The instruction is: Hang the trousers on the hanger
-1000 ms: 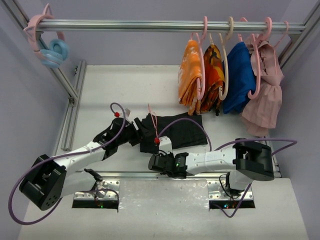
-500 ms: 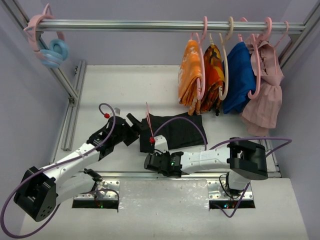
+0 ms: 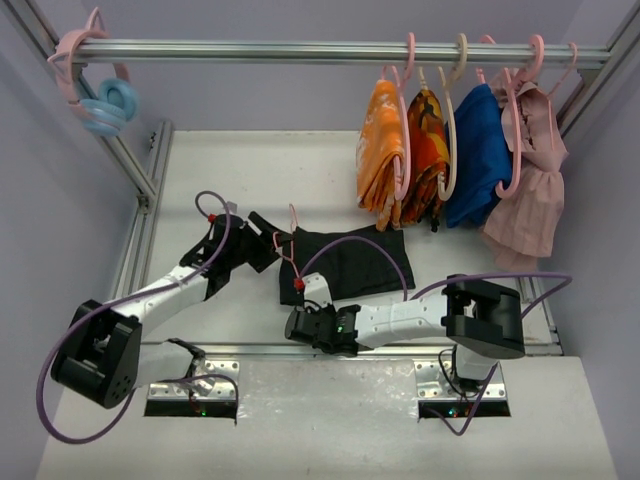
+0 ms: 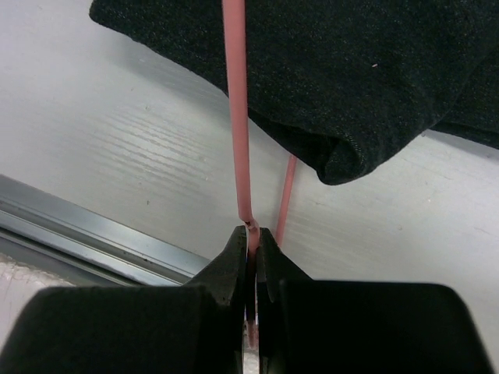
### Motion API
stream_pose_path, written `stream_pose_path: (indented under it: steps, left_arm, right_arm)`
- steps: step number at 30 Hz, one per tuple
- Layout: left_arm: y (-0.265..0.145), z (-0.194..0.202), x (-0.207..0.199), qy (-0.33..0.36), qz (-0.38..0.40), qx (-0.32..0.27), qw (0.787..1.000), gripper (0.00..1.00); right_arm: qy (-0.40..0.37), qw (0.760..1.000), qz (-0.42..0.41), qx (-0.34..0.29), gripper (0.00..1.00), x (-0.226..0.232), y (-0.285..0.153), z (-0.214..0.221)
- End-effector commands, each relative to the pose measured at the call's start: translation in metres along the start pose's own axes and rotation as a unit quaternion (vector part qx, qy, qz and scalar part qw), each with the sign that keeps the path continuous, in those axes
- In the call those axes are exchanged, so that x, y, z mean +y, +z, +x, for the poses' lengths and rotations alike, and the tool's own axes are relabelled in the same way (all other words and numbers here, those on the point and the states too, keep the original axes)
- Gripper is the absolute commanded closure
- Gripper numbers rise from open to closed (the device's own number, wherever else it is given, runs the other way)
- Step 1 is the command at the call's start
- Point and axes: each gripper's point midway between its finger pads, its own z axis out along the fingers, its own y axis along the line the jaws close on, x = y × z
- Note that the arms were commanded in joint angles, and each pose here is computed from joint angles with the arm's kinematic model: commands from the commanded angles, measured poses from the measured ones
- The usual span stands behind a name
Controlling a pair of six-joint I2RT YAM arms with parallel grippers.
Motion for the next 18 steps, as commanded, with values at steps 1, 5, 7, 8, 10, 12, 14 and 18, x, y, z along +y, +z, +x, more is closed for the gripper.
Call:
stream_pose_path:
  steps: [1,5,7,8,10,12,14,18]
  left_arm:
    - [0.011,0.009,-0.049,0.018,0.09,0.058,0.994,0.39]
    - [0.021,0.021,-0.042,0.013,0.098,0.091,0.991,0.5]
    - [0.024,0.024,-0.041,0.014,0.097,0.1,0.99,0.72]
    - [0.025,0.024,-0.041,0.013,0.097,0.103,0.99,0.82]
    - [0.026,0.025,-0.04,0.018,0.093,0.107,0.99,1.0]
    - [0.027,0.022,-0.038,0.027,0.086,0.106,0.99,1.0]
    - [0.027,0.019,-0.034,0.043,0.076,0.107,0.99,1.0]
    - [0.03,0.008,-0.012,0.122,0.037,0.111,0.986,1.0]
  right_arm:
    - [0.002,0.999,-0.031,-0.024,1.0,0.021,-0.001,-0.019]
    - [-0.009,0.999,-0.03,-0.025,1.0,0.022,0.002,-0.02]
    - [-0.021,0.999,-0.032,-0.021,1.0,0.026,0.005,-0.018]
    - [-0.027,0.999,-0.035,-0.018,1.0,0.027,0.005,-0.017]
    - [-0.034,0.998,-0.046,-0.017,1.0,0.03,0.005,-0.018]
    - [-0.043,0.997,-0.055,-0.017,0.99,0.03,0.004,-0.015]
    - [-0.05,0.997,-0.063,-0.019,0.9,0.028,-0.001,-0.016]
    - [-0.065,0.994,-0.082,-0.021,0.63,0.012,-0.024,-0.019]
